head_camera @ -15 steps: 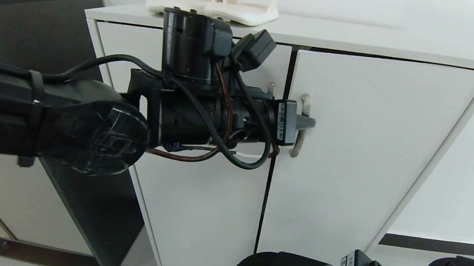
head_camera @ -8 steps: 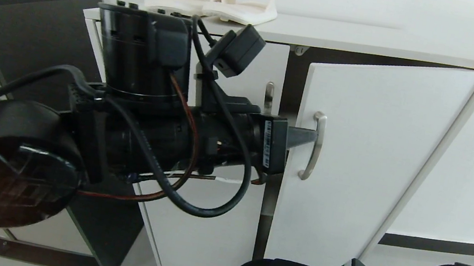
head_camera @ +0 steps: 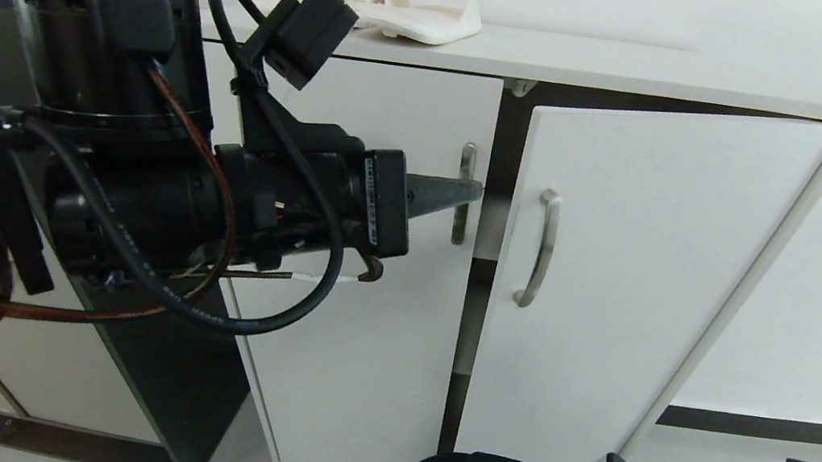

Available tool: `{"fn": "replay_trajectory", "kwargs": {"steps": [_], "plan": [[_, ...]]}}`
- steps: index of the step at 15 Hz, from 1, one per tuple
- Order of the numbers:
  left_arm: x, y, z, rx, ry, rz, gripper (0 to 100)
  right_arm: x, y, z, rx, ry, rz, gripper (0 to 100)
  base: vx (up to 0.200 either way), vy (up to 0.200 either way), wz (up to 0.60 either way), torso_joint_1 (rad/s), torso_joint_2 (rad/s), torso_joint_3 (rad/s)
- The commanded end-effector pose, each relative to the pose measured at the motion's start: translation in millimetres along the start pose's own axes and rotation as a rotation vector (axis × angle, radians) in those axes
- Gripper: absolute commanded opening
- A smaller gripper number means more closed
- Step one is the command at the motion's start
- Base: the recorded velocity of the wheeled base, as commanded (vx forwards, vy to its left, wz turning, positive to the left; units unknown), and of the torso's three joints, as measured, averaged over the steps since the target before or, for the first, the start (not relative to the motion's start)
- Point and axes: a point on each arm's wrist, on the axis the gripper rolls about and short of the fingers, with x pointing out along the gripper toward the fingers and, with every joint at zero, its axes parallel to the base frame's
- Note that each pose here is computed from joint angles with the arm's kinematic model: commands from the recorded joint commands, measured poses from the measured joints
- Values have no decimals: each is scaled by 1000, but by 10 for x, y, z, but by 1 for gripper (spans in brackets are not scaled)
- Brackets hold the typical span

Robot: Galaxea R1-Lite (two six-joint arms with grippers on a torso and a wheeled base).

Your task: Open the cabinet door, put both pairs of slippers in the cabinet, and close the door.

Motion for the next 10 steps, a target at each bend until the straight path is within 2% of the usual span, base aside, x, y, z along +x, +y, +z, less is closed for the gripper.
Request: {"fn": "replay_trajectory", "kwargs": {"steps": [1,7,10], "plan": [[259,138,-7,0,-7,12,0,14,6,0,1,3,4,0,0,0,0,0,0,0],[631,341,13,1,-14,31,0,13,6,-5,1,5,4,0,0,0,0,0,0,0],[653,350,13,-1,-9,32,0,42,-4,-28,6,19,2,0,0,0,0,0,0,0]]}}
